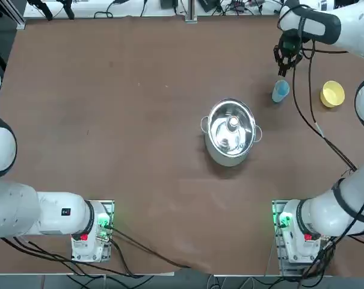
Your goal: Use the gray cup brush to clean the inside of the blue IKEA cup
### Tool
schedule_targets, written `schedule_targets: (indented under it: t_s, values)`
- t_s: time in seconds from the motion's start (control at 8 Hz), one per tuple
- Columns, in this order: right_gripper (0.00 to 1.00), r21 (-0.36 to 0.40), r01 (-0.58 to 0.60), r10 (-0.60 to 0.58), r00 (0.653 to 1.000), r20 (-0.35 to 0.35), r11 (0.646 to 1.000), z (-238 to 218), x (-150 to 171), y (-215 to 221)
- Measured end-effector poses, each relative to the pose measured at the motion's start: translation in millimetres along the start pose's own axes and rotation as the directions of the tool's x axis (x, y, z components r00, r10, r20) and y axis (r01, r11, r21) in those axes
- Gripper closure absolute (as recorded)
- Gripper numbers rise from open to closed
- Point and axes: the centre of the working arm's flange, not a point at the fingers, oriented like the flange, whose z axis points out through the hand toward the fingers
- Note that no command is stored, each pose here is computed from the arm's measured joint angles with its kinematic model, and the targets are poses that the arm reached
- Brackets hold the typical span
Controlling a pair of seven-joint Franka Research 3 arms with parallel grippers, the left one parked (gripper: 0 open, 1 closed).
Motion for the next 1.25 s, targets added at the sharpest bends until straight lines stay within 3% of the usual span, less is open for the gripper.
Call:
schedule_targets:
  t_s: [0.62, 1.25]
  values:
    - [0.96, -0.015, -0.038, 0.038, 0.999, 0.039, 0.999, 4, 20, 35]
    - [0.96, 0.029, -0.025, 0.025, 1.0, -0.008, 0.999, -16, 33, 33]
